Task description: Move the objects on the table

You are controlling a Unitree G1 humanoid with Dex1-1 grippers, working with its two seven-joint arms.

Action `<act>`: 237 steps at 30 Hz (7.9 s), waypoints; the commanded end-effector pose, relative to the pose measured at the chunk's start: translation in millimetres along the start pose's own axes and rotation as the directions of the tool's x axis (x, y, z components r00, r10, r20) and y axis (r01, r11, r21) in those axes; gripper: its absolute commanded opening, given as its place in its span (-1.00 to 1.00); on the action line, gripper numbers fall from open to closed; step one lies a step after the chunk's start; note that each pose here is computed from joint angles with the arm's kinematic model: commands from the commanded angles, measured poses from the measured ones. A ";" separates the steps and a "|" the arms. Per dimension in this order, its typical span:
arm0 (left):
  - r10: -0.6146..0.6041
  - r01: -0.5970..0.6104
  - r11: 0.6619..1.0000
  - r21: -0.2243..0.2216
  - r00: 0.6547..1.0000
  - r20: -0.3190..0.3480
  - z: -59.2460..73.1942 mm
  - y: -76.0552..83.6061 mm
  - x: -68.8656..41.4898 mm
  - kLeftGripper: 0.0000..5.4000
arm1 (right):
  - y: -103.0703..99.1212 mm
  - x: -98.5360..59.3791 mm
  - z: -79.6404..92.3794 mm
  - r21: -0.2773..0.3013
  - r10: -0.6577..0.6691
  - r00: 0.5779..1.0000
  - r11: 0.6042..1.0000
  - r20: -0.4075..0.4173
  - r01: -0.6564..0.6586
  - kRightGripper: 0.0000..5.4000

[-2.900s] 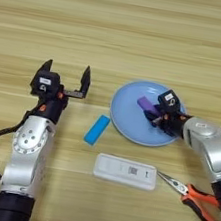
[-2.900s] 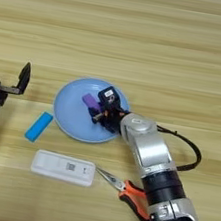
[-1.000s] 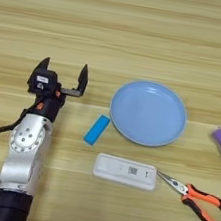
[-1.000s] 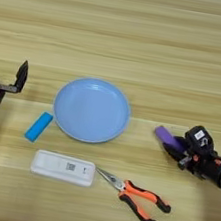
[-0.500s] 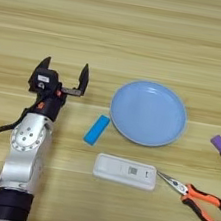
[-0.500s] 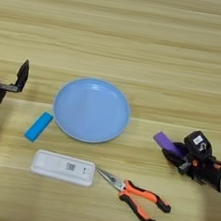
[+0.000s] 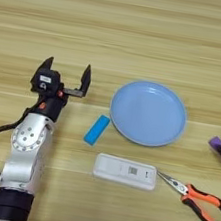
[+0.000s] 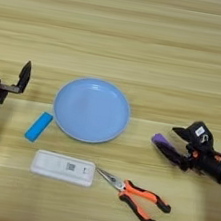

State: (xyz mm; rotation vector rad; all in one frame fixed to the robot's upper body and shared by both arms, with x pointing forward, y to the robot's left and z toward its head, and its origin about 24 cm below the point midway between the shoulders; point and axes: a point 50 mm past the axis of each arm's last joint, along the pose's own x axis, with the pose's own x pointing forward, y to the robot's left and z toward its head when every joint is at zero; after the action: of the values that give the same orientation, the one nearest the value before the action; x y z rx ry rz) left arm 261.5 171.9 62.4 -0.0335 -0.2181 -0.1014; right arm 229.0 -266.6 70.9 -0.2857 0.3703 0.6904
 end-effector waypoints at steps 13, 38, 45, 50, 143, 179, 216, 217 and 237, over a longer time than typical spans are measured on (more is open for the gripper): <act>-0.063 0.064 0.998 0.024 0.998 -0.016 -2.2 -4.6 -2.5 1.00 | 6.6 9.7 61.3 0.008 -0.287 0.825 0.946 0.486 0.324 0.86; -0.212 0.219 0.974 0.060 0.972 -0.096 -9.8 -10.1 -17.9 1.00 | -8.6 37.6 30.2 0.073 -0.632 0.636 0.733 0.443 0.677 0.99; -0.403 0.419 0.907 0.030 0.888 -0.219 -6.2 -9.1 -33.7 1.00 | -9.5 41.0 30.0 0.084 -0.632 0.638 0.736 0.441 0.671 0.99; -0.481 0.491 0.870 -0.053 0.818 -0.314 -2.5 -3.4 -42.1 1.00 | -9.3 42.5 31.3 0.085 -0.630 0.638 0.738 0.443 0.669 0.99; -0.518 0.596 0.801 -0.054 0.645 -0.562 -25.1 3.5 -41.8 -0.51 | -4.6 48.9 37.6 0.146 -0.645 0.606 0.731 0.465 0.666 1.00; -0.590 0.636 0.772 0.002 0.718 -0.370 16.2 -38.2 2.7 -0.51 | -1.1 50.2 39.7 0.155 -0.644 0.601 0.733 0.474 0.663 1.00; -0.708 0.791 0.611 -0.020 0.535 -0.461 -28.6 -95.2 24.7 -0.03 | 11.6 52.6 50.5 0.175 -0.627 0.594 0.748 0.504 0.640 1.00; -0.708 0.791 0.611 -0.015 0.538 -0.457 -27.5 -95.2 25.6 -0.01 | 11.5 52.6 50.3 0.175 -0.627 0.594 0.747 0.504 0.641 1.00; -0.651 0.703 0.709 0.056 0.684 -0.329 3.7 -108.9 89.8 0.86 | 13.1 55.4 50.0 0.191 -0.632 0.590 0.747 0.502 0.637 1.00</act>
State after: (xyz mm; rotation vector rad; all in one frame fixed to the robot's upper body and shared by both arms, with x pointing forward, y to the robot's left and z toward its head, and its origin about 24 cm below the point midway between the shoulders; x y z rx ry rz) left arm 329.3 58.7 85.7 0.2429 0.0762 -0.8611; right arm 271.0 -208.8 91.6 -0.2054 -0.3026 0.0305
